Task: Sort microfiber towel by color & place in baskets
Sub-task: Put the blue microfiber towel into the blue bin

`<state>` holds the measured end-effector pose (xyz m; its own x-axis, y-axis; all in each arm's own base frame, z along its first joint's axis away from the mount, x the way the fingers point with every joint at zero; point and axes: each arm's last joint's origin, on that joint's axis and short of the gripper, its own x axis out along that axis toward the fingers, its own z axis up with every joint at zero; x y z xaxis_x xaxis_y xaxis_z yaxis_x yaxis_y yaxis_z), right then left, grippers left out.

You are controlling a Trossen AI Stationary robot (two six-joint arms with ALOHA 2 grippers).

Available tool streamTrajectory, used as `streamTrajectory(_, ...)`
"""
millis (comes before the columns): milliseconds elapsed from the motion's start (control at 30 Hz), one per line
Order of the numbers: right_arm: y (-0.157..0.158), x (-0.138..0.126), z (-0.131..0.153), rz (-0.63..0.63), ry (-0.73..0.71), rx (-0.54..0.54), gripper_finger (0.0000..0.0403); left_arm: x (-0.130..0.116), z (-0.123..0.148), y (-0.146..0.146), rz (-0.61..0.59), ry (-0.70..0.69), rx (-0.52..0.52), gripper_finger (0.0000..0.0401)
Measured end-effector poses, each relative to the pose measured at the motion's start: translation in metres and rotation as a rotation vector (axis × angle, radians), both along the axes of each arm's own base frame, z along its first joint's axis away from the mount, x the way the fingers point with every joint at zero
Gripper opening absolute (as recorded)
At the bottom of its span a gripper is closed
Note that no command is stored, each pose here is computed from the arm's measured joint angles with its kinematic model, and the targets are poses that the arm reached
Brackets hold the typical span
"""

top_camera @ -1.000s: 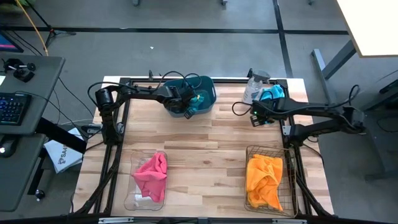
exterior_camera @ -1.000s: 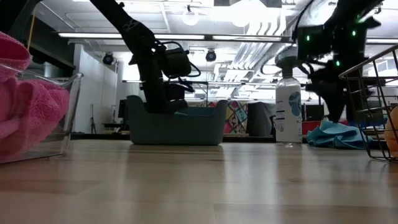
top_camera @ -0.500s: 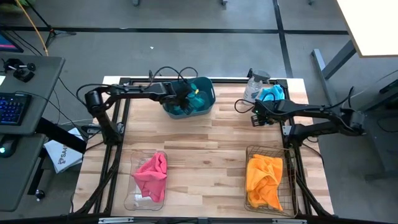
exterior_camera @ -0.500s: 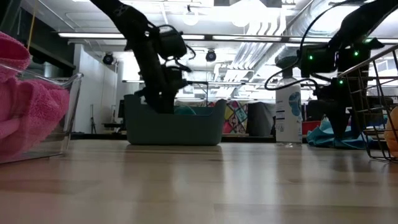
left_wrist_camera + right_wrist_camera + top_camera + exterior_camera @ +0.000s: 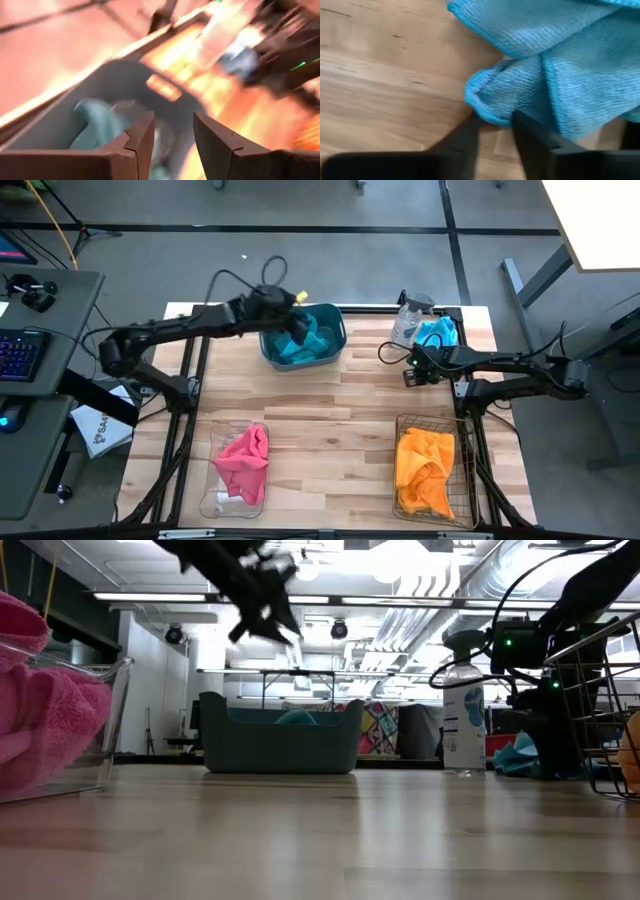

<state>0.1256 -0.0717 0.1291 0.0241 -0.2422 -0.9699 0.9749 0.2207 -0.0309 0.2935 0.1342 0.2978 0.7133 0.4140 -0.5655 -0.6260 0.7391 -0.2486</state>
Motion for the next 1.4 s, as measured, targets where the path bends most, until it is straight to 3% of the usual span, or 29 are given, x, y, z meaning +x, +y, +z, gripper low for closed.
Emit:
streamTrajectory(133,0.000,0.000,0.000,0.025,-0.001,0.001,0.0018,-0.016,0.040,-0.012,-0.086,-0.206,0.030,0.0125)
streamTrajectory(333,0.000,0.016,0.020,0.114,-0.070,0.031,0.0003,-0.057,0.099,-0.045,-0.292,-0.506,0.028,0.0125)
streamTrajectory(467,0.010,0.045,0.058,0.274,-0.273,0.049,0.0001,-0.094,0.137,-0.076,-0.516,-0.711,0.077,0.0125)
streamTrajectory(633,0.034,0.092,0.130,0.526,-0.701,0.034,0.0001,-0.135,0.161,-0.101,-0.592,-0.835,0.197,0.0125)
streamTrajectory(767,0.051,0.114,0.209,0.716,-1.079,-0.110,0.0000,-0.152,0.168,-0.108,-0.537,-0.878,0.267,0.0125)
streamTrajectory(867,0.050,0.119,0.262,0.768,-1.204,-0.297,0.0000,-0.157,0.171,-0.109,-0.514,-0.890,0.295,0.0125)
streamTrajectory(967,0.043,0.127,0.299,0.779,-1.210,-0.469,0.0000,-0.156,0.171,-0.109,-0.513,-0.892,0.312,0.0125)
streamTrajectory(1100,0.024,0.154,0.324,0.794,-1.172,-0.617,0.0000,-0.150,0.169,-0.107,-0.500,-0.871,0.327,0.0125)
streamTrajectory(1267,-0.009,0.198,0.336,0.806,-1.111,-0.723,0.0000,-0.146,0.167,-0.106,-0.499,-0.860,0.321,0.0125)
streamTrajectory(1400,-0.029,0.225,0.356,0.873,-1.180,-0.755,0.0000,-0.146,0.167,-0.106,-0.499,-0.862,0.321,0.0125)
